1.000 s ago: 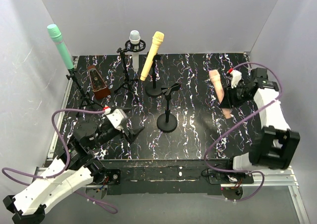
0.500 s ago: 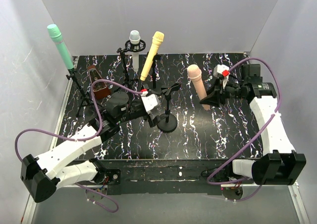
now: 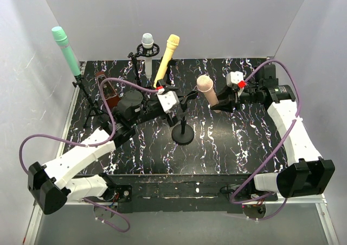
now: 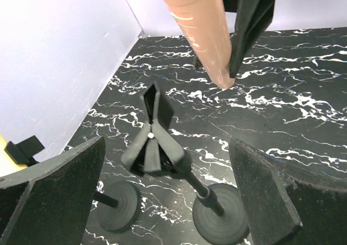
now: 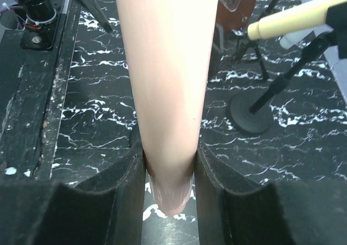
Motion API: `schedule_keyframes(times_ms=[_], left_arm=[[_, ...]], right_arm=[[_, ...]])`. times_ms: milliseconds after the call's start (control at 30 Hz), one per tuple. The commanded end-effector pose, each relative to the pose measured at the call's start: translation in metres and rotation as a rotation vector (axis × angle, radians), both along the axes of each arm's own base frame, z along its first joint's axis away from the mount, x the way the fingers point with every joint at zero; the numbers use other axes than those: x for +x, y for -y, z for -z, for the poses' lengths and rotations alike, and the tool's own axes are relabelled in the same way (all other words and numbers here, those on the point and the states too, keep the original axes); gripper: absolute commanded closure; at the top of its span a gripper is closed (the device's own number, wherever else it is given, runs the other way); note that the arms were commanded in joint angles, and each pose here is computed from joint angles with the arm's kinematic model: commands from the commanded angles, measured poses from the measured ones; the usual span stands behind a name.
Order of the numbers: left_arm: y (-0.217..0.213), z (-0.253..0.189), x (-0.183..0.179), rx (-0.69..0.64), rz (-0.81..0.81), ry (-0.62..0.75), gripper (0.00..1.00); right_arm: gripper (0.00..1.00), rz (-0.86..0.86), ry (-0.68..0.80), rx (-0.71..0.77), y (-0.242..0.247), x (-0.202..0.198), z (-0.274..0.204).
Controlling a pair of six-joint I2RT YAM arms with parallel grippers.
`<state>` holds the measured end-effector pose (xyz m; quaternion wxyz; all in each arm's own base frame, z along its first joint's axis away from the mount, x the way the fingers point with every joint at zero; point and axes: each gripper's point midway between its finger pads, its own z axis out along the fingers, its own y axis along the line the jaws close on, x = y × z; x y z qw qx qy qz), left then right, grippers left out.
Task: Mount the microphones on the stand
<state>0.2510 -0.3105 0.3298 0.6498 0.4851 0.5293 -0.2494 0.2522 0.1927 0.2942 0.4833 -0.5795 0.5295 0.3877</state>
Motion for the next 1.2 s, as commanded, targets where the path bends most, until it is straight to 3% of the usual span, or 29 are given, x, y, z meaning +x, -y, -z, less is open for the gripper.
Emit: schedule_keyframes(times_ms=[0, 367, 567, 700, 833, 933, 967, 1033, 1167], left_arm=[[0.000, -0.016, 0.018, -0.002, -0.031, 0.018, 0.02], [0.006, -0.001, 0.029, -0.014, 0.031, -0.094, 0.08], [0.008, 0.004, 0.032, -0.007, 0.041, -0.109, 0.23], [0.010, 0.007, 0.033, -0.001, 0.056, -0.121, 0.26], [0.013, 0.011, 0.035, 0.003, 0.063, -0.135, 0.45], [0.013, 0.010, 0.036, -0.002, 0.056, -0.145, 0.81], [0.013, 0.012, 0.037, -0.001, 0.052, -0.155, 0.87], [0.012, 0.013, 0.036, 0.001, 0.052, -0.160, 0.94], [0.012, 0.013, 0.036, 0.001, 0.053, -0.170, 0.97]], right_arm=[[0.99, -0.053, 0.115, 0.055, -0.010, 0.011, -0.031], [0.99, -0.062, 0.105, 0.046, -0.013, 0.032, -0.023], [0.99, -0.077, 0.050, 0.055, -0.017, 0.042, -0.020], [0.99, -0.076, 0.018, 0.050, -0.019, 0.048, -0.014], [0.99, -0.076, 0.008, 0.031, -0.022, 0.052, -0.008], [0.99, -0.089, 0.004, 0.022, -0.026, 0.049, -0.004], [0.99, -0.093, 0.006, 0.021, -0.027, 0.049, -0.003], [0.99, -0.102, 0.003, 0.018, -0.031, 0.048, -0.002], [0.99, -0.137, 0.002, 0.009, -0.037, 0.040, 0.000]])
